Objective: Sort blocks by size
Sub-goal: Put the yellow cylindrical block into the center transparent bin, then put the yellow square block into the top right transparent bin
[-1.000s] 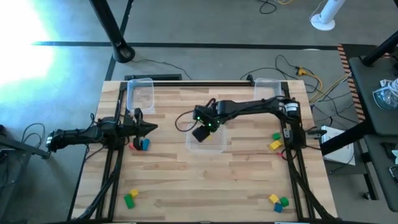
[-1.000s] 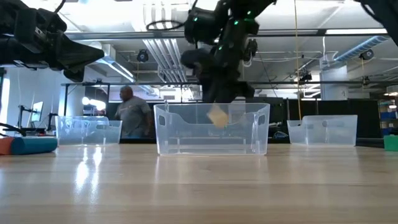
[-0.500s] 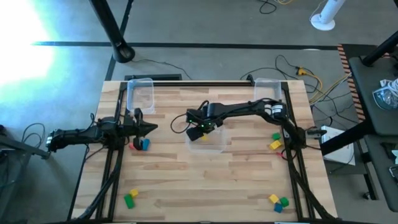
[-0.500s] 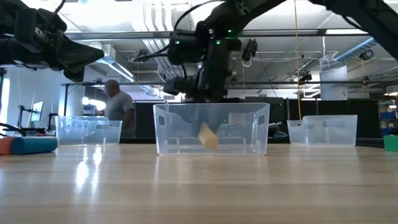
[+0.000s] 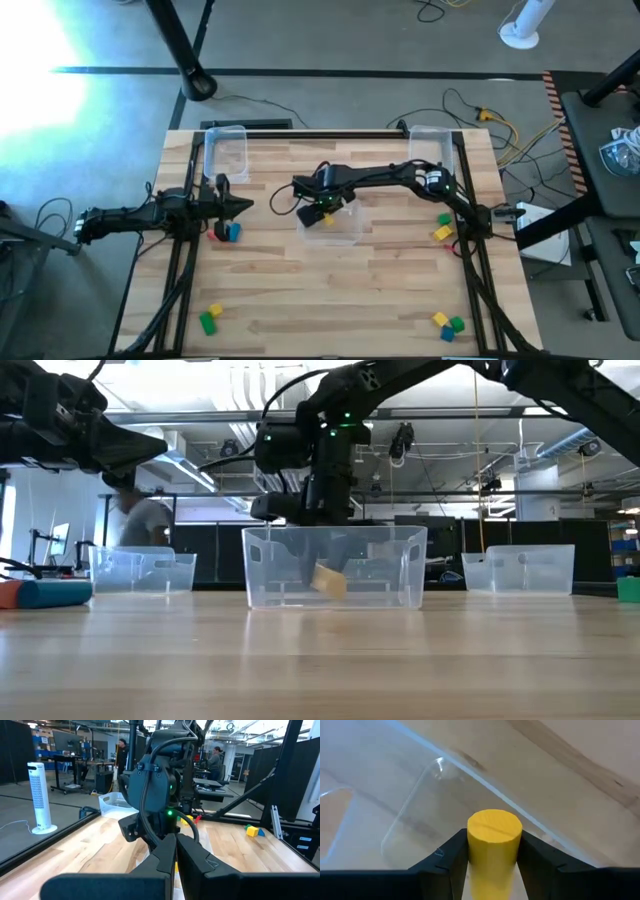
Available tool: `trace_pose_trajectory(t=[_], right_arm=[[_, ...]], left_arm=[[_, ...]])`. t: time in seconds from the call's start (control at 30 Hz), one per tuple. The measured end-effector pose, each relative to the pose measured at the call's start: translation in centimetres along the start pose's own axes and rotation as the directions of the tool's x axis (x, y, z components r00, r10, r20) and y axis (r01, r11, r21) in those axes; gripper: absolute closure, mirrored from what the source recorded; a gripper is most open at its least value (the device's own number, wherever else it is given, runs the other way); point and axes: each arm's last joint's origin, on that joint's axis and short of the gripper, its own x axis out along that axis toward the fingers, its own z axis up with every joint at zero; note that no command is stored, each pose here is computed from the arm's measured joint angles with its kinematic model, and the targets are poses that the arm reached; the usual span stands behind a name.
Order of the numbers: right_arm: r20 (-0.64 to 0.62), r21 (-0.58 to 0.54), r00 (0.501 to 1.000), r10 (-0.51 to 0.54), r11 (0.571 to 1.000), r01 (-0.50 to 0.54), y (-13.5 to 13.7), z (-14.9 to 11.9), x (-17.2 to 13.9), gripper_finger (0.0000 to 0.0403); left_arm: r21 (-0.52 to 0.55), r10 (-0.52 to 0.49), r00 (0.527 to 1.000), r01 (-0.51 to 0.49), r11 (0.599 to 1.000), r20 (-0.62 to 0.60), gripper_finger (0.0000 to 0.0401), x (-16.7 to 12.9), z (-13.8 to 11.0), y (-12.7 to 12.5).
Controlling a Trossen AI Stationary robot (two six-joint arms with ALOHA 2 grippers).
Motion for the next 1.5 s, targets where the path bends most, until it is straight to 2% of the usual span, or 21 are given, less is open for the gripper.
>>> trace_pose_trajectory(t=[0.27,0.4,0.47,0.57,0.67,0.77,0.83,0.97,1.03,1.13,1.27,1.33,1.37,1.4,1.5], right_arm=[[0.057,-0.018,0.998,-0.028,0.999,0.029,-0.1,0.0,-2.9,0.0216],[0.069,-0.064,0.997,-0.03,0.997,0.034,0.4,-0.9,-4.8,0.0193],[0.085,-0.108,0.996,-0.011,0.994,0.02,1.3,-2.5,-7.0,0.0186],[0.054,-0.208,0.998,-0.019,0.978,0.03,2.6,-7.0,-10.4,0.0179],[0.012,-0.308,0.992,-0.129,0.943,0.126,3.4,-12.7,-12.1,0.0172],[0.0,-0.398,0.97,-0.245,0.89,0.225,3.4,-18.3,-13.3,0.0162],[0.022,-0.456,0.97,-0.243,0.861,0.226,3.1,-21.5,-13.9,0.0153],[0.053,-0.526,0.94,-0.337,0.791,0.313,1.3,-26.1,-12.7,0.0138],[0.083,-0.586,0.917,-0.389,0.726,0.361,-0.1,-28.0,-11.8,0.0133],[0.136,-0.677,0.879,-0.457,0.605,0.419,-2.6,-30.2,-10.9,0.0131],[0.165,-0.746,0.792,-0.588,0.451,0.49,-7.1,-30.9,-8.3,0.0137],[0.144,-0.807,0.755,-0.64,0.366,0.464,-9.4,-30.5,-7.3,0.0143],[0.116,-0.832,0.746,-0.655,0.346,0.433,-10.4,-30.2,-6.8,0.0146],[0.075,-0.852,0.747,-0.661,0.347,0.393,-11.1,-29.8,-6.2,0.0148],[-0.05,-0.888,0.756,-0.652,0.376,0.266,-12.6,-28.4,-4.7,0.0152]], left_arm=[[0.0,0.0,1.0,0.0,1.0,0.001,0.0401,0.0,0.0,0.0],[0.0,0.0,1.0,0.0,1.0,0.001,0.0401,0.0,0.0,0.0],[0.0,0.0,1.0,0.0,1.0,0.0,0.0401,0.0,0.0,0.0],[0.0,0.0,1.0,0.0,1.0,0.0,0.0401,0.0,0.0,0.0],[0.0,0.0,1.0,0.0,1.0,0.0,0.0401,0.0,0.0,0.0],[0.0,0.0,1.0,0.0,1.0,0.0,0.0401,0.0,0.0,0.0],[0.0,0.0,1.0,0.0,1.0,-0.001,0.0401,0.0,0.0,0.0],[0.0,0.001,1.0,-0.001,1.0,-0.001,0.0401,0.0,0.0,0.0],[0.0,0.0,1.0,0.0,1.0,-0.001,0.0401,0.0,0.0,0.0],[0.0,0.0,1.0,0.0,1.0,-0.003,0.0401,0.0,0.0,0.0],[0.0,0.0,1.0,0.0,1.0,-0.003,0.0401,0.0,0.0,0.0],[0.001,0.0,1.0,0.0,1.0,-0.003,0.0401,0.0,0.0,0.0],[0.0,0.0,1.0,0.0,1.0,-0.003,0.0401,0.0,0.0,0.0],[0.0,0.0,1.0,0.0,1.0,-0.003,0.0401,0.0,0.0,0.0],[0.0,0.0,1.0,0.0,1.0,-0.003,0.0401,0.0,0.0,0.0]])
